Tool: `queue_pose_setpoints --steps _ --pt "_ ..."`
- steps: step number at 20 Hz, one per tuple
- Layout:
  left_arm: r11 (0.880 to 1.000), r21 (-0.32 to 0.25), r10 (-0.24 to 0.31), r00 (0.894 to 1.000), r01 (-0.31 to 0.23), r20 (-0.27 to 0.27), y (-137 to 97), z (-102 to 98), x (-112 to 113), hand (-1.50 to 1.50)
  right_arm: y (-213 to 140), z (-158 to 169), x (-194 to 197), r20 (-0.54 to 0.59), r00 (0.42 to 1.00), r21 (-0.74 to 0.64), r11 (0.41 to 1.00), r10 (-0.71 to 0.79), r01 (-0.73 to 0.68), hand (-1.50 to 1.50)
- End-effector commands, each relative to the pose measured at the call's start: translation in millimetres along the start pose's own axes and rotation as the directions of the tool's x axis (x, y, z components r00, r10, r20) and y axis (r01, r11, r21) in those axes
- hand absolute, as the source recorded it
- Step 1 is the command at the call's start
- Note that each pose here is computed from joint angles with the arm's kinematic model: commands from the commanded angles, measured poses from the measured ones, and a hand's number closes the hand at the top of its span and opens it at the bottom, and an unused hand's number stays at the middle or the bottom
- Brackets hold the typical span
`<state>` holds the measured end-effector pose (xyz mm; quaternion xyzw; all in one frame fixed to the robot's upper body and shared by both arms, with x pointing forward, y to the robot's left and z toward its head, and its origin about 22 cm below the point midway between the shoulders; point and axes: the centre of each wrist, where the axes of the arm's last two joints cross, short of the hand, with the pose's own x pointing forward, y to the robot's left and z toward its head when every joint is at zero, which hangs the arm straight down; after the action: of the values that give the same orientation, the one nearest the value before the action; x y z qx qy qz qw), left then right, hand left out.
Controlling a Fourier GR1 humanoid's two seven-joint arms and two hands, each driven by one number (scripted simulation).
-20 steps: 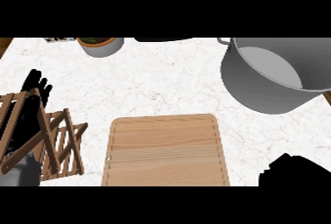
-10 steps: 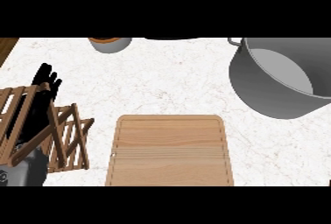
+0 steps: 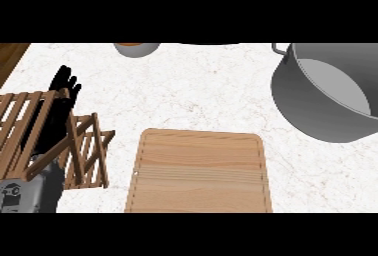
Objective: Pick the bell pepper from the cutting board and place it in the pot
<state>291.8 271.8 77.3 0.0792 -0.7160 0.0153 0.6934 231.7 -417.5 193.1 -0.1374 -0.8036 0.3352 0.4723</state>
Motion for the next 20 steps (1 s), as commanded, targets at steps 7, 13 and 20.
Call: queue_pose_setpoints --steps 7,13,20 --pt "1.0 -0.012 0.017 1.0 -0.017 0.015 -3.4 -2.9 6.0 0.0 2.2 -44.7 -43.2 -0.031 0.97 -0.137 0.961 0.239 -0.241 1.5" --pt "1.0 -0.005 0.002 1.0 -0.002 0.022 -8.7 -0.1 9.4 0.0 43.6 -69.5 -87.0 -0.096 0.906 -0.132 0.897 0.412 -0.422 1.5" --pt "1.0 -0.003 0.019 0.999 -0.019 0.034 -6.9 -6.2 5.3 0.0 56.8 -89.8 -130.7 -0.14 0.925 -0.025 0.932 0.354 -0.36 1.5"
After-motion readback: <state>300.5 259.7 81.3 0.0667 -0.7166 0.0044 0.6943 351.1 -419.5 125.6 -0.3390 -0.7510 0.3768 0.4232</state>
